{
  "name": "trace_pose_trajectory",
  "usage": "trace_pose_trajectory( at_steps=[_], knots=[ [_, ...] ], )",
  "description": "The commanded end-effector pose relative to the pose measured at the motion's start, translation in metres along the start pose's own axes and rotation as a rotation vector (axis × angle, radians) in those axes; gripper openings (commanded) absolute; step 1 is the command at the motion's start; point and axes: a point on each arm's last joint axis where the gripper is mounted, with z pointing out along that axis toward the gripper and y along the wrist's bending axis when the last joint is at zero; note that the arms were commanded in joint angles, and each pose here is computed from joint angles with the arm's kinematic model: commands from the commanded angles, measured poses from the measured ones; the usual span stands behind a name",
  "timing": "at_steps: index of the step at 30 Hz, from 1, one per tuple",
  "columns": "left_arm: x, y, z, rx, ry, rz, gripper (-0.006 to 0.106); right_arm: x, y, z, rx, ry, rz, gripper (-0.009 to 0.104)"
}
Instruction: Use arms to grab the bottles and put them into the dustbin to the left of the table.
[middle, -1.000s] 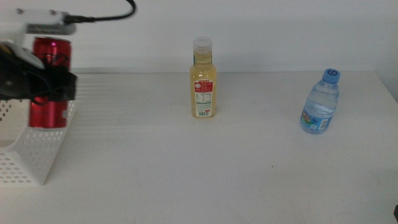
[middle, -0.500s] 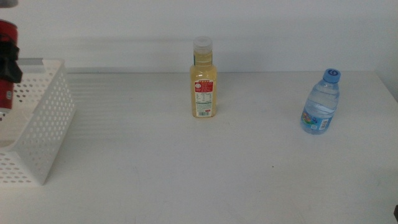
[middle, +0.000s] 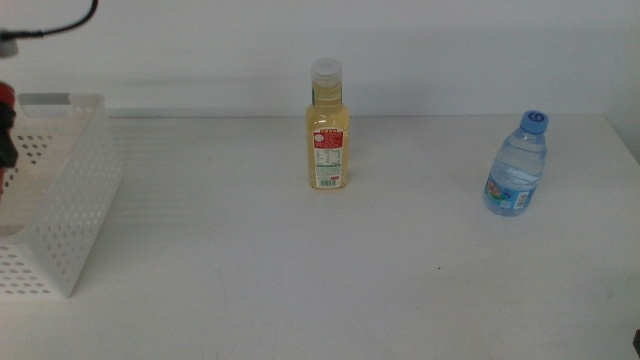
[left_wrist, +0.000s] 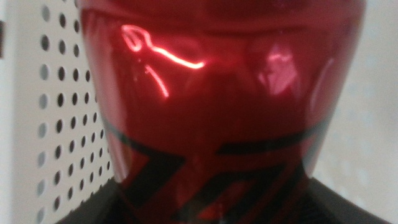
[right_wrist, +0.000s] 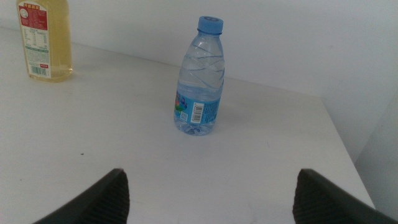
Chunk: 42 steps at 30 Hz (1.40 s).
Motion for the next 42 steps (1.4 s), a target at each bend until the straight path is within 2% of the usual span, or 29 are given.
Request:
trace_pose_trajectory(
  at_steps=[1,14,21,24,27,30,34,35,36,38,42],
  knots=[
    [-0.011,0.001,-0.018,-0.016,-0.109,-0.008,-0.005,-0.010,-0.002,-0.003,0.029,-0.107,-0.011,0.070],
    [-0.013,0.008,0.060,0.041,0.047,-0.034,-0.005,-0.010,-0.002,-0.003,0.029,-0.107,-0.011,0.070],
    [-0.012,0.008,0.079,0.060,0.077,-0.045,-0.005,-0.010,-0.002,-0.003,0.029,-0.107,-0.011,0.070],
    [-0.012,0.009,0.082,0.057,0.075,-0.046,-0.002,-0.010,-0.002,-0.003,0.029,-0.107,-0.011,0.070],
    [-0.013,0.009,0.083,0.054,0.067,-0.046,0.007,-0.010,-0.002,-0.003,0.029,-0.107,-0.011,0.070],
    [-0.013,0.009,0.083,0.053,0.066,-0.046,0.022,-0.010,-0.002,-0.003,0.029,-0.107,-0.011,0.070],
    [-0.013,0.009,0.084,0.054,0.067,-0.047,0.052,-0.010,-0.002,-0.003,0.029,-0.107,-0.011,0.070],
    [-0.013,0.009,0.084,0.054,0.068,-0.046,0.060,-0.010,-0.002,-0.003,0.029,-0.107,-0.011,0.070],
    [-0.012,0.010,0.084,0.044,0.073,-0.039,0.075,-0.010,-0.002,-0.003,0.029,-0.107,-0.011,0.070],
    [-0.012,0.011,0.083,0.037,0.080,-0.034,0.088,-0.010,-0.002,-0.003,0.029,-0.107,-0.011,0.070],
    [-0.013,0.010,0.071,0.033,0.074,-0.065,0.090,-0.010,-0.002,-0.003,0.029,-0.107,-0.011,0.070]
  ],
)
